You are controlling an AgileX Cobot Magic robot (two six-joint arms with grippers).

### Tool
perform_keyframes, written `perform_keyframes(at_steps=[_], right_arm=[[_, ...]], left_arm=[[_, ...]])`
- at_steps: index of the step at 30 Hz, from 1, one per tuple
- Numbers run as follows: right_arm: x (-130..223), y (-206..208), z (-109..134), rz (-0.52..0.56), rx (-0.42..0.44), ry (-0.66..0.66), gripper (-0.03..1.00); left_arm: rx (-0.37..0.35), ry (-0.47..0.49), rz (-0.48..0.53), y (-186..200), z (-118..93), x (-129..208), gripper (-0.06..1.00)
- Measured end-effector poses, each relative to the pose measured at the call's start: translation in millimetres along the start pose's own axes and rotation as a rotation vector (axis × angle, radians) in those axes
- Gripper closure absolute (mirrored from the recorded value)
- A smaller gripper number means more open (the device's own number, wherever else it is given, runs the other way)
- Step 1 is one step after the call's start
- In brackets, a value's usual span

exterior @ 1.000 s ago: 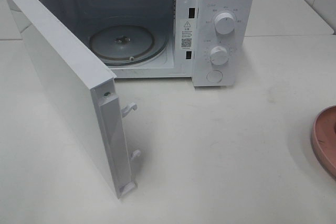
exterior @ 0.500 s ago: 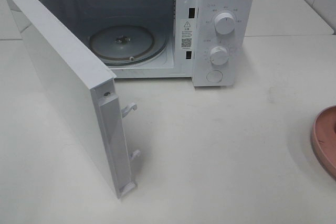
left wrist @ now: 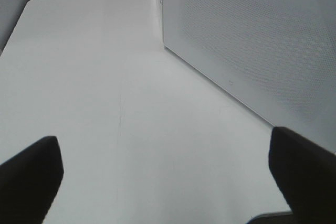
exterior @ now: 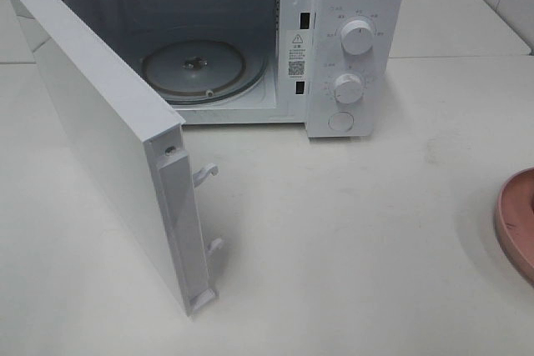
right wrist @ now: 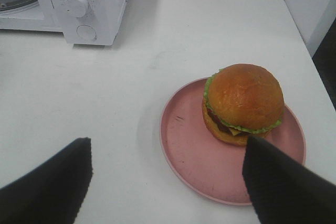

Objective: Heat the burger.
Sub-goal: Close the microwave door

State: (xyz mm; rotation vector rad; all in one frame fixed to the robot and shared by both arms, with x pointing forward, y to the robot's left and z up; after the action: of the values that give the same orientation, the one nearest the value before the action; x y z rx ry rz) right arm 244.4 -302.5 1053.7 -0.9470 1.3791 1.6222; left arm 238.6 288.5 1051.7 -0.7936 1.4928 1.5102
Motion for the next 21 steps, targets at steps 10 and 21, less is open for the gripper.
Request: perform_keyframes(at_steps=[10,21], right_arm=[[0.6,-0.7,-0.1,0.003,0.000,0.000,0.20],[0.6,-0.7,-0.1,0.003,0.000,0.000,0.20]], left_arm=[[0.000,0.000,0.000,0.0,0.0,0.0,-0.04],[0.000,0.000,0.000,0.0,0.0,0.0,-0.04]])
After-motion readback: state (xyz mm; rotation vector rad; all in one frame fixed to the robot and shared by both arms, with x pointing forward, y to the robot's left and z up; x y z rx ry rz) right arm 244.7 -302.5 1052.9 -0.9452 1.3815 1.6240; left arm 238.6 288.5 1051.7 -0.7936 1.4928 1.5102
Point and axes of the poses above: a point on each arm's last joint axis where the gripper is mounted, y pointing back along that axis away from the gripper, z along the wrist's bending axis when the last joint is at zero, x = y × z, the point moved 1 cm from there along -y, pointing out along that axis toward the gripper, and after that the axes turned 6 degrees about -y, right-handed, at the moved point
